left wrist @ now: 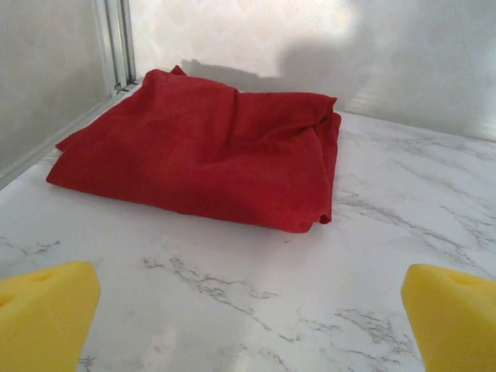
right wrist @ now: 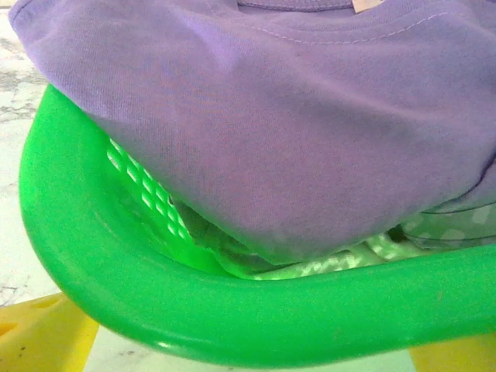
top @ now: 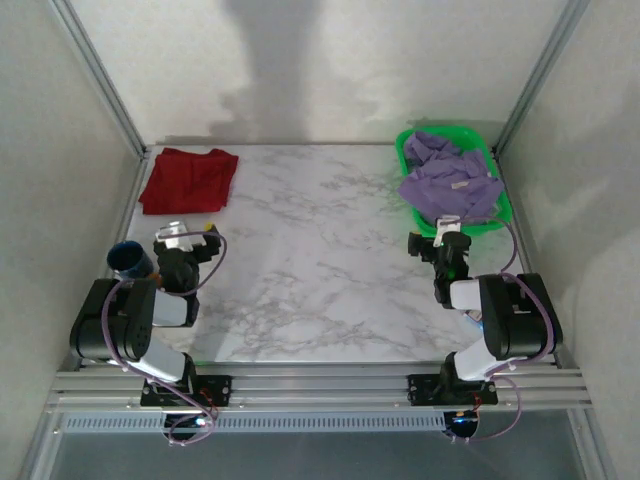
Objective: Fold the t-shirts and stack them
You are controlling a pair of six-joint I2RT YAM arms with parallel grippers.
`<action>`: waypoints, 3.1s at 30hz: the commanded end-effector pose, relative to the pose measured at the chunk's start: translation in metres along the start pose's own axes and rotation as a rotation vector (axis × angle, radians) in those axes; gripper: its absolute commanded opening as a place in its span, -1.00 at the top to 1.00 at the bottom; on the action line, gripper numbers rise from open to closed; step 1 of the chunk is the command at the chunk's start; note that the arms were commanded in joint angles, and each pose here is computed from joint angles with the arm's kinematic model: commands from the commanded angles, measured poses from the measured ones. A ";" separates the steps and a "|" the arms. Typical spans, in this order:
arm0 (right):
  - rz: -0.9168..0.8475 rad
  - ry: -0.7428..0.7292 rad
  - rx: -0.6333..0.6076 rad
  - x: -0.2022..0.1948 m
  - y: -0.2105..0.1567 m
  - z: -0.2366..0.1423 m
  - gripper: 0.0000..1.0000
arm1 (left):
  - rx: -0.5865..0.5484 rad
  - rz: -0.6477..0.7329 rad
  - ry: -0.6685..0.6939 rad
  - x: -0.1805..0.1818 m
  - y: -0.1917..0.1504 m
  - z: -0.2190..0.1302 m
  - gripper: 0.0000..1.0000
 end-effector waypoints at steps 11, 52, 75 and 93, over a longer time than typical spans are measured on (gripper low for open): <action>0.014 0.004 -0.024 -0.001 0.007 0.003 -0.98 | -0.040 -0.012 -0.010 0.000 0.007 0.001 -0.99; 0.138 -0.041 0.537 -0.005 0.116 -0.103 -0.98 | 0.092 -0.082 -0.377 -0.148 0.122 -0.026 -0.99; 0.123 -0.229 0.729 -0.081 0.188 0.059 -0.06 | 0.395 -0.198 -0.613 -0.327 0.051 -0.039 -0.99; 0.161 -0.148 0.851 -0.082 0.155 0.109 0.63 | 0.433 -0.171 -0.577 -0.316 0.047 -0.047 -0.99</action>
Point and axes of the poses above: each hand's point on the last joint's axis, 136 mm out from that joint toward the fingers, its own z axis out along the fingers, its own x axis along the line the jaws close on, y = z × x, the point moved 9 cm from there along -z, back along the fingers, and after that the axes turned 2 degrees about -z, right-handed, at the moved point
